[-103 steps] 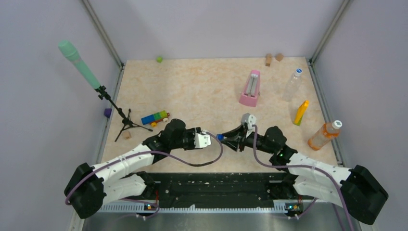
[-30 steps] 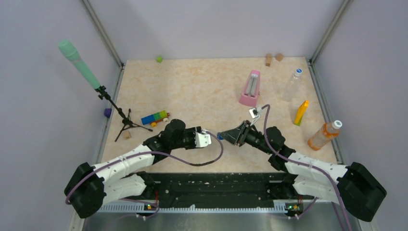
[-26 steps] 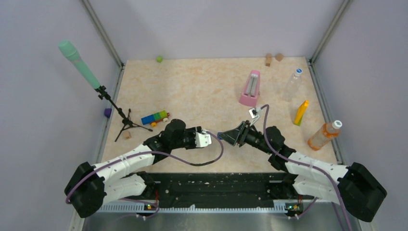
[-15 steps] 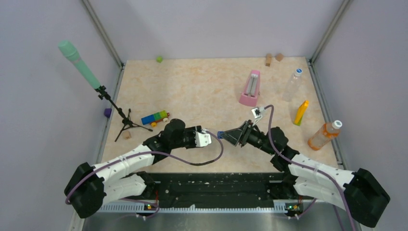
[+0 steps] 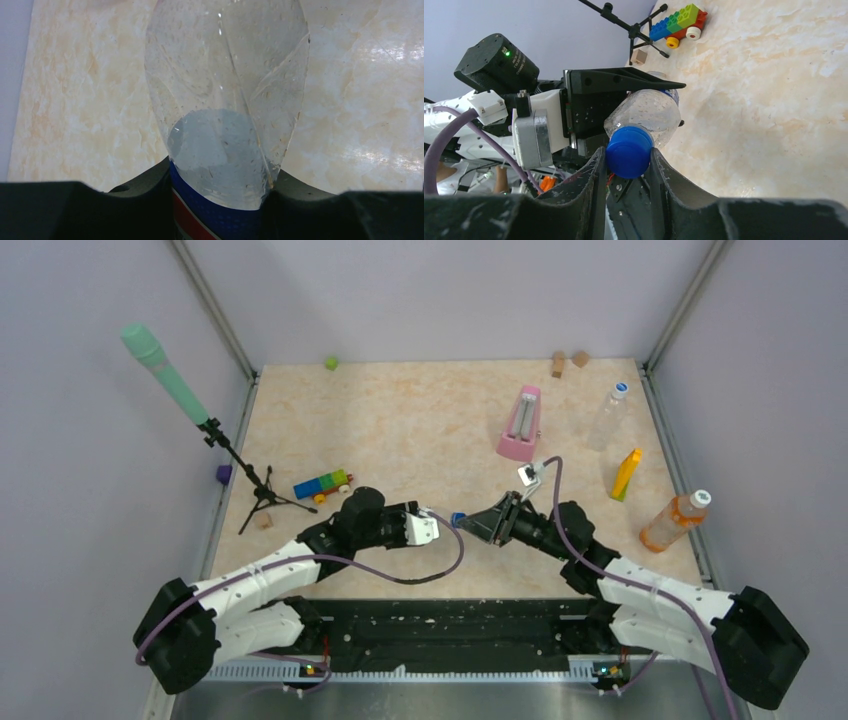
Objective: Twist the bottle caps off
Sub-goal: Unscrew the bottle cap from the plastic bottle.
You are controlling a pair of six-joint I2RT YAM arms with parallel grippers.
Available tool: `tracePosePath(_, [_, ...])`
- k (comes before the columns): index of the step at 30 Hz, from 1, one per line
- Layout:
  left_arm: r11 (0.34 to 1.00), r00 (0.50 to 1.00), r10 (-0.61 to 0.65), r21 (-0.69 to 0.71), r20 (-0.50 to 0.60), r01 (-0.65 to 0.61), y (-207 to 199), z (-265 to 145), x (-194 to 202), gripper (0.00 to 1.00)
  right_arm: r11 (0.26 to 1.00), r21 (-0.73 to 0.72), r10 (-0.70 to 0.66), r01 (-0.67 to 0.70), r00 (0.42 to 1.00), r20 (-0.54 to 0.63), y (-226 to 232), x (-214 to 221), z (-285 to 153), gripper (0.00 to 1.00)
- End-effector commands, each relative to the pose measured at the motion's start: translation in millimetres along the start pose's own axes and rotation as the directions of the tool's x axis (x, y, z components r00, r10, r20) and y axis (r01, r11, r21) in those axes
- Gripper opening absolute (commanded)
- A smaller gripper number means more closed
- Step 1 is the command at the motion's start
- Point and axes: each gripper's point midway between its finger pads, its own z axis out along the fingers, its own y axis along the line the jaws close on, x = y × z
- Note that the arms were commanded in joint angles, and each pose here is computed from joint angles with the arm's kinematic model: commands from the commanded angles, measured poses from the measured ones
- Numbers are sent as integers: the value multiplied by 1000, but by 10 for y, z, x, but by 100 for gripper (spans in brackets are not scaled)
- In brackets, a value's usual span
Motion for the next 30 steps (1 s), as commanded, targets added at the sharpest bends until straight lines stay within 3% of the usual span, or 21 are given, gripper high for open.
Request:
tracePosePath(1, [999, 998, 19, -41, 58, -17, 128, -24, -181, 0, 997, -56, -56, 56, 998, 5, 189, -97, 21, 1])
tracePosePath(7, [999, 996, 13, -34, 91, -10, 128, -24, -259, 0, 970, -3, -243, 244, 968, -62, 96, -78, 7, 0])
tracePosePath(11, [1000, 992, 3, -22, 125, 0, 108, -23, -319, 0, 857, -150, -485, 492, 870, 85, 274, -141, -107, 0])
tracePosePath(15, [1000, 988, -7, -15, 154, 9, 84, -26, -344, 0, 676, -231, -662, 700, 714, 229, 375, -91, -260, 0])
tracePosePath(19, [1000, 986, -16, -9, 164, 17, 76, -39, -339, 0, 477, -288, -805, 831, 544, 236, 344, 62, -285, 0])
tracePosePath(24, [1000, 987, -21, 0, 159, 21, 71, -36, -327, 0, 264, -255, -919, 930, 323, 228, 172, 73, -231, 0])
tracePosePath(28, [1000, 989, -18, 3, 148, 18, 63, -43, -304, 0, 119, -201, -963, 972, 163, 216, 25, 37, -241, 0])
tracePosePath(30, [1000, 989, -20, 1, 145, 20, 69, -38, -297, 0, 88, -165, -972, 982, 121, 202, -39, -8, -245, 0])
